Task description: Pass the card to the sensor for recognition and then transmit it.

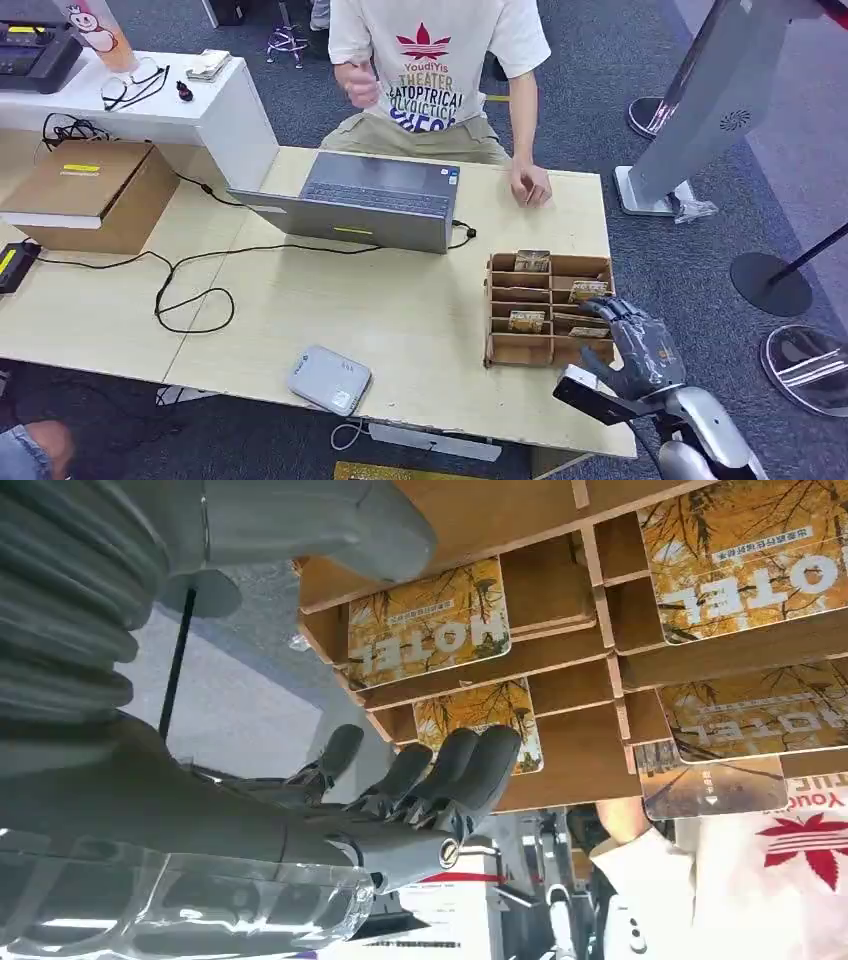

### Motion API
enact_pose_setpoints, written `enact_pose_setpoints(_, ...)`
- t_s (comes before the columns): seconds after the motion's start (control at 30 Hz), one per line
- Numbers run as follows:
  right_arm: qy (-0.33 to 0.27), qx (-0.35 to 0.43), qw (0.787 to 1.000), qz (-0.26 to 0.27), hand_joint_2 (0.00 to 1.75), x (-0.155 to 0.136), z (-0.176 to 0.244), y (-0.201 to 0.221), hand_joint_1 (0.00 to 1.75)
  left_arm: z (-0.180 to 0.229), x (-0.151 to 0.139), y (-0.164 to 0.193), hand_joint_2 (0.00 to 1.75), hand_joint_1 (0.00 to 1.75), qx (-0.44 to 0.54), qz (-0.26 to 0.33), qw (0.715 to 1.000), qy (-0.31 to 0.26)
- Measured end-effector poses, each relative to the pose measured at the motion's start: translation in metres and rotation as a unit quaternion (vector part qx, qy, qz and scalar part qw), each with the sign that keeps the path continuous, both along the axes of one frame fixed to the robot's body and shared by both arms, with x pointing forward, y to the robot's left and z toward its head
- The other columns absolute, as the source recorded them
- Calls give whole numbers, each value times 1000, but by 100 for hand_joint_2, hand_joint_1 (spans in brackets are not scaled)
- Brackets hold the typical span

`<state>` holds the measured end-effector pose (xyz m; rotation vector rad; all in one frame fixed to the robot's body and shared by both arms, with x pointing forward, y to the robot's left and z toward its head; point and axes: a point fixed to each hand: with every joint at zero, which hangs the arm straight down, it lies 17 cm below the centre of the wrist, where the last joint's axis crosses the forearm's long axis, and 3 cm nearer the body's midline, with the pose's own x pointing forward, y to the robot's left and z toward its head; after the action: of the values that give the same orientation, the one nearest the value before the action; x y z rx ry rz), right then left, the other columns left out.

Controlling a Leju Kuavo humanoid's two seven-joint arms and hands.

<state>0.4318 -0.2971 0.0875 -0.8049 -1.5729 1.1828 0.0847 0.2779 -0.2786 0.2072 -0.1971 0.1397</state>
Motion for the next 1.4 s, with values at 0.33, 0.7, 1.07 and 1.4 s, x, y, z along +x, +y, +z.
enact_pose_setpoints(0.33,10,-1,1000,-4,175,-5,-8,-2,138,0,0,1,0,0,-2,0,1000,-2)
enact_pose_setpoints(0.7,12,-2,1000,-8,175,-7,-10,-2,145,0,0,2,0,0,0,1,1000,-3)
enact_pose_setpoints(1.07,11,-7,1000,-9,175,-7,-10,-2,148,0,1,2,0,0,1,1,1000,-4)
enact_pose_setpoints(1.4,-16,2,1000,11,175,10,19,5,150,1,5,-1,0,0,-5,-10,1000,-9)
